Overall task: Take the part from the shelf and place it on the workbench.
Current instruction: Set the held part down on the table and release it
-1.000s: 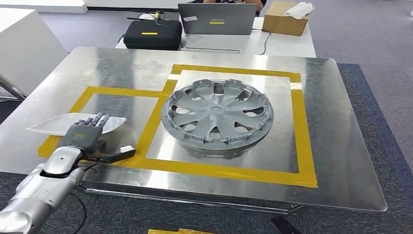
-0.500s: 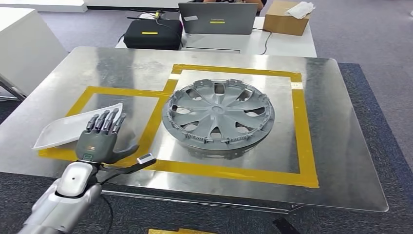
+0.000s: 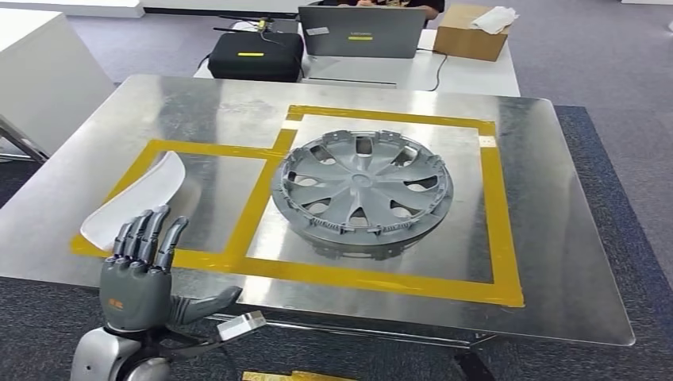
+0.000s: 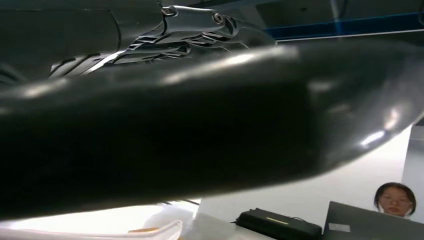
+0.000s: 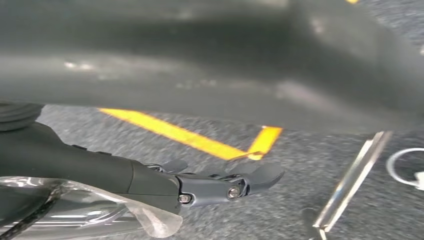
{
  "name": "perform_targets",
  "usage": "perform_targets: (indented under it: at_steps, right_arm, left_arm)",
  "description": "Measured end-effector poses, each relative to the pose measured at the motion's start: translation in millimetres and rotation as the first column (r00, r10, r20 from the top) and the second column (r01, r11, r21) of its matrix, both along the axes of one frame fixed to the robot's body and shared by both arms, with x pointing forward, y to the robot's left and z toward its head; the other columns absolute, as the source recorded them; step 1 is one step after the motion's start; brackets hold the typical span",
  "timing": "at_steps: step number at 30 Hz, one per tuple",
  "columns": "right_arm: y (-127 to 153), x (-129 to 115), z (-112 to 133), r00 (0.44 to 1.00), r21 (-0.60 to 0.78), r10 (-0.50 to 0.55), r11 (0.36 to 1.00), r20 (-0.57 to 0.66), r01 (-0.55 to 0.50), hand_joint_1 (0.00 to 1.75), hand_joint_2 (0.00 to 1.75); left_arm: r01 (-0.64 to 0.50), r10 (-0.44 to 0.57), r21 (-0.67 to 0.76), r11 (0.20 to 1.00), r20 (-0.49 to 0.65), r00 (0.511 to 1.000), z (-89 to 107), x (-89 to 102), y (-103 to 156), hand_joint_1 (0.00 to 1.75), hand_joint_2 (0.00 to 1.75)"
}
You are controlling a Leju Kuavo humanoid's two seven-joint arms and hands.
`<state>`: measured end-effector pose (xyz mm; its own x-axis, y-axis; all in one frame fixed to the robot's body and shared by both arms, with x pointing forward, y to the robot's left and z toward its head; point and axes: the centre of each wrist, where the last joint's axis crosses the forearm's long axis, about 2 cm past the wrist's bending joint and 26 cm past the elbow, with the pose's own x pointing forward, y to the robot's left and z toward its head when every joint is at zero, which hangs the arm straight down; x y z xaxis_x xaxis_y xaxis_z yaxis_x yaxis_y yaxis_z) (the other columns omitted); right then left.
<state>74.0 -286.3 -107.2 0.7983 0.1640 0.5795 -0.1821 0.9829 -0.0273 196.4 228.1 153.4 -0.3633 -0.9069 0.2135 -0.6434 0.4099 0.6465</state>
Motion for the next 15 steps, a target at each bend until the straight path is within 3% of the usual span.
perform_targets:
  at_steps: [5,15]
  right_arm:
    - [-1,6,1,0.999,0.008,-0.037,0.999,0.039,0.037,0.0,0.0]
    - [1,12,2,0.997,0.015,-0.049,0.999,0.055,0.048,0.0,0.0]
  left_arm:
    - [-0.011,0.012,-0.085,0.996,0.01,1.0,2.6,-20.3,-2,0.0,0.0]
    - [-0.061,0.064,-0.12,0.991,0.017,0.998,8.7,-29.9,1,0.0,0.0]
